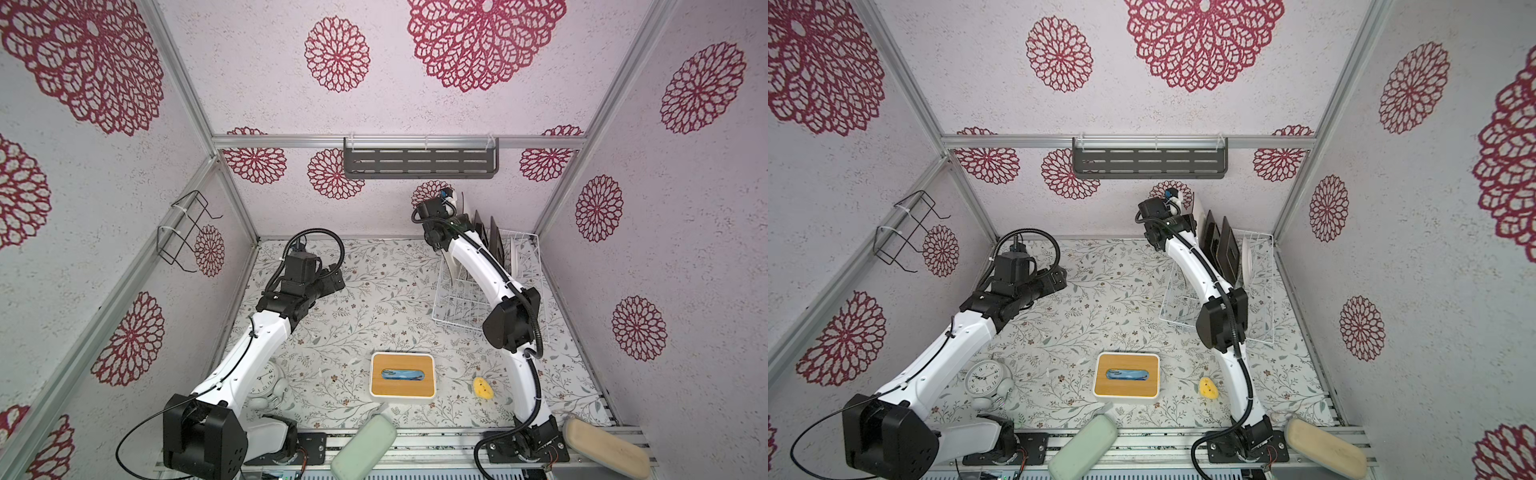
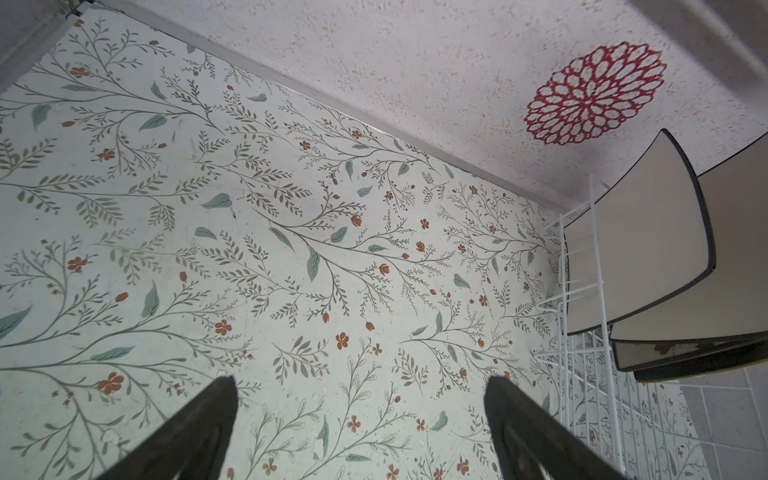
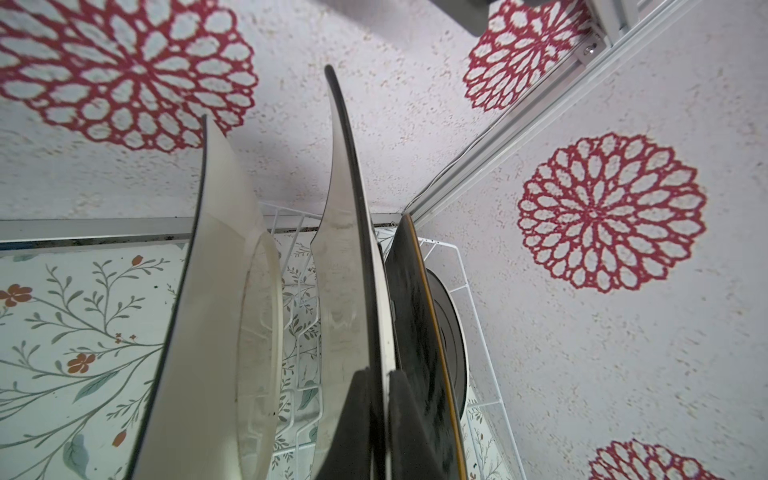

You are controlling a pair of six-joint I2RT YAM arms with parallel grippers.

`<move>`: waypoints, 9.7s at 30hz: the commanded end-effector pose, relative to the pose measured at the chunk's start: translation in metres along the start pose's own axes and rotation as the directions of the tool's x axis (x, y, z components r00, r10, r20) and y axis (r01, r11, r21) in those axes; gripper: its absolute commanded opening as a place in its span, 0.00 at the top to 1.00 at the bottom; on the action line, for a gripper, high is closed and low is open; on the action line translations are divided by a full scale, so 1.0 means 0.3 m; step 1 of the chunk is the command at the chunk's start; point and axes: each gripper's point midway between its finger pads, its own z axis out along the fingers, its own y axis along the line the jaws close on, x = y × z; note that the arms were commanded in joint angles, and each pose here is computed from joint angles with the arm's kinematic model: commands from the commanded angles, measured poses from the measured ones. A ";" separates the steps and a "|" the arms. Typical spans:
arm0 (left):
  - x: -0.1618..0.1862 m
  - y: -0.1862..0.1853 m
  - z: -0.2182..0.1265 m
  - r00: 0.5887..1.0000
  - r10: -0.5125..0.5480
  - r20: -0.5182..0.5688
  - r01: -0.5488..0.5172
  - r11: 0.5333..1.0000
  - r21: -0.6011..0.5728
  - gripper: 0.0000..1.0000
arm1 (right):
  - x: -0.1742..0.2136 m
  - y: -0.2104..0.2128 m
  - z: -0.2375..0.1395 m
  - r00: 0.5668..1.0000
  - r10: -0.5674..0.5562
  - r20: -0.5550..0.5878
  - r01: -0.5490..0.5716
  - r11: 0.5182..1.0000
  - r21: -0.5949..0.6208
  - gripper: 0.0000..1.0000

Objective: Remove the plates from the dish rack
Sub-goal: 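Lift the cream plate up out of the rack with the right gripper, then carry the cream plate toward the left gripper while the left gripper rises to meet it, then close the left gripper on the plate rim while the right gripper keeps holding it, then open the right gripper and draw it back while the left gripper pulls the plate away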

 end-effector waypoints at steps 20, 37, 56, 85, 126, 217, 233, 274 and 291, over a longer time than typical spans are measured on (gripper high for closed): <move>0.002 0.004 -0.043 1.000 0.006 0.022 -0.006 1.000 0.008 0.03 | -0.268 -0.290 -0.282 0.962 0.149 0.229 -0.176 0.979 0.103 1.00; 0.013 0.007 -0.066 0.999 -0.027 0.019 0.027 1.000 0.015 0.03 | -0.306 -0.364 -0.397 0.938 0.217 0.269 -0.236 0.971 0.039 1.00; 0.019 0.004 -0.152 0.994 -0.103 0.041 0.100 0.993 0.062 0.03 | -0.301 -0.453 -0.542 0.915 0.266 0.304 -0.256 0.964 -0.074 1.00; 0.008 -0.078 -0.245 0.991 -0.123 0.045 0.116 0.984 0.135 0.03 | -0.162 -0.545 -0.725 0.773 0.609 0.180 -0.420 0.703 -0.574 1.00; -0.125 -0.294 -0.357 0.893 -0.443 -0.075 0.398 0.702 0.591 0.03 | -0.053 -0.212 -0.846 0.033 0.859 -0.512 -0.633 -0.378 -0.676 1.00; -0.121 -0.513 -0.103 0.779 -0.554 -0.294 0.532 0.334 0.778 0.82 | -0.092 -0.024 -0.901 -0.244 0.704 -0.667 -0.589 -0.654 -0.475 1.00; -0.165 -0.515 -0.135 0.770 -0.577 -0.273 0.511 0.300 0.806 1.00 | -0.039 0.003 -0.897 -0.119 0.724 -0.679 -0.642 -0.578 -0.504 0.58; -0.338 -0.069 -0.092 0.723 -0.690 0.048 0.495 0.565 0.660 1.00 | 0.157 0.244 -0.833 0.399 0.550 -0.733 -0.762 -0.245 -0.599 0.19; -0.292 0.171 0.014 0.631 -0.770 0.094 0.604 0.565 0.563 1.00 | 0.262 0.368 -0.918 0.633 0.464 -0.620 -0.638 -0.142 -0.757 0.20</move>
